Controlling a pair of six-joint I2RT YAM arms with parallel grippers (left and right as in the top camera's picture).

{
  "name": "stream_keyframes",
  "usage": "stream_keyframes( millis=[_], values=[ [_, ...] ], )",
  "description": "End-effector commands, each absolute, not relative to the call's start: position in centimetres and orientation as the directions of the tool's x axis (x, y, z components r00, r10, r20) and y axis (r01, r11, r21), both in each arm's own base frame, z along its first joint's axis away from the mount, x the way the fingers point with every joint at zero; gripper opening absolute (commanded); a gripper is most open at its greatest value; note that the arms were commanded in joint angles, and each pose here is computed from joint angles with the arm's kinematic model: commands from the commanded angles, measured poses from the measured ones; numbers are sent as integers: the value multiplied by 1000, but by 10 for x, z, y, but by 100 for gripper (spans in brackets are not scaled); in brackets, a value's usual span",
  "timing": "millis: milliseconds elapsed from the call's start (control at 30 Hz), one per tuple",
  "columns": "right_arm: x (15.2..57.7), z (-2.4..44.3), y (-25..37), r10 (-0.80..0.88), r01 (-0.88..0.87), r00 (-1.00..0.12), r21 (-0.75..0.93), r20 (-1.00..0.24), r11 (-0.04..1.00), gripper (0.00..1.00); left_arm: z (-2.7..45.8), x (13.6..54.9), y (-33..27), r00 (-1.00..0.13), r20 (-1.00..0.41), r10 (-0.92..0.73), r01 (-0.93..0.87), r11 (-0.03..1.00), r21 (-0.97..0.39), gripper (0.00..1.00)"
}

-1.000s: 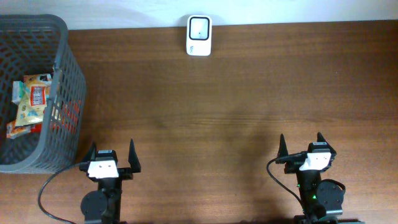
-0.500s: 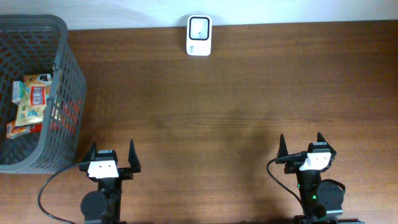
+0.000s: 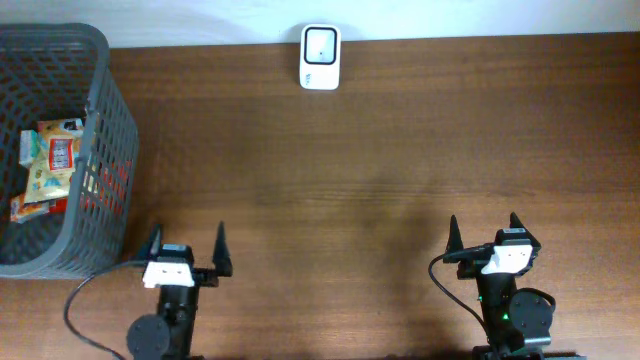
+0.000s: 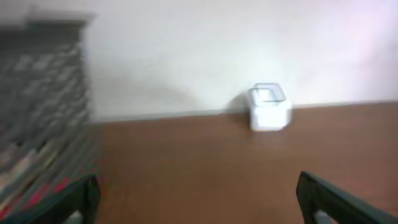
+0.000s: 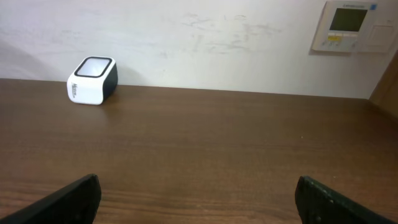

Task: Scan the item barcode

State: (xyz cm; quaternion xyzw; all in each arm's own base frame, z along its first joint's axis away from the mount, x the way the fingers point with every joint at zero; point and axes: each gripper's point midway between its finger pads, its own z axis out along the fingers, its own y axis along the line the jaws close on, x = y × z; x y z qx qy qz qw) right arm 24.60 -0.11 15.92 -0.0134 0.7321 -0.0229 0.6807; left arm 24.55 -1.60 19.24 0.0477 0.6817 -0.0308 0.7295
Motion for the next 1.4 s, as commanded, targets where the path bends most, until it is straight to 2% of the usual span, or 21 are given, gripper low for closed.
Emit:
stream_keyframes(
  millis=[0, 33, 67, 200, 300, 367, 433, 533, 567, 600, 700, 733, 767, 833, 967, 1067, 1133, 1200, 1267, 1300, 1367],
  values=[
    [246, 155, -2, -49, 13, -82, -50, -995, 999, 99, 256, 213, -76, 364, -931, 27, 423, 886, 191, 99],
    [246, 155, -2, -49, 13, -82, -51, -995, 999, 98, 285, 199, -77, 484, -875, 22, 401, 883, 244, 99],
    [246, 155, -2, -49, 13, -82, -50, -995, 999, 98, 299, 191, -77, 539, -842, 19, 381, 886, 264, 99],
    [246, 155, -2, -49, 13, -82, -51, -995, 999, 98, 361, 172, -50, 656, -754, 25, 213, 953, 217, 99],
    [246, 155, -2, -49, 13, -82, -51, -995, 999, 98, 419, 156, -18, 713, -700, 27, 63, 993, 102, 99],
    [246, 155, -2, -49, 13, -82, -51, -995, 999, 98, 452, 148, -29, 737, -676, 28, 99, 984, 149, 99],
    [246, 155, -2, -49, 13, -82, -50, -995, 999, 99, 452, 162, -38, 709, -705, 27, 146, 972, 184, 99],
    [246, 155, -2, -49, 13, -82, -51, -995, 999, 98, 458, 179, -30, 690, -723, 26, 121, 981, 151, 99],
    [246, 155, -2, -49, 13, -82, -51, -995, 999, 98, 470, 187, -21, 667, -745, 24, 89, 990, 111, 99],
    [246, 155, -2, -49, 13, -82, -51, -995, 999, 99, 483, 205, -13, 580, -815, 20, 63, 996, 70, 99],
    [246, 155, -2, -49, 13, -82, -51, -995, 999, 99, 488, 267, -9, 166, -986, 4, 78, 997, 17, 99],
    [246, 155, -2, -49, 13, -83, -51, -995, 999, 98, 486, 284, -7, 63, -998, 17, 69, 997, 22, 99],
    [246, 155, -2, -49, 13, -83, -51, -995, 999, 98, 490, 300, 1, 17, -997, 75, 31, 997, 75, 99],
    [246, 155, -2, -49, 13, -82, -51, -995, 999, 98, 501, 322, 21, -41, -998, 44, -76, 996, 47, 99],
    [246, 155, -2, -49, 13, -82, -51, -995, 999, 98, 521, 358, 105, -209, -968, -135, -364, 930, -51, 99],
    [246, 155, -2, -49, 13, -82, -51, -995, 999, 98, 493, 379, 153, -322, -920, -222, -405, 911, -78, 99],
    [246, 155, -2, -49, 13, -82, -51, -995, 999, 98, 446, 385, 192, -420, -852, -312, -489, 869, -77, 99],
    [246, 155, -2, -49, 13, -82, -51, -995, 999, 98, 408, 381, 233, -388, -771, -505, -628, 757, -180, 99],
    [246, 155, -2, -49, 13, -82, -50, -995, 999, 99, 376, 376, 272, -276, -685, -674, -751, 597, -284, 99],
    [246, 155, -2, -49, 13, -82, -51, -995, 999, 98, 362, 377, 277, -263, -641, -721, -769, 558, -313, 99],
    [246, 155, -2, -49, 13, -82, -51, -995, 999, 98, 325, 371, 274, -328, -529, -783, -794, 532, -295, 99]
  ],
)
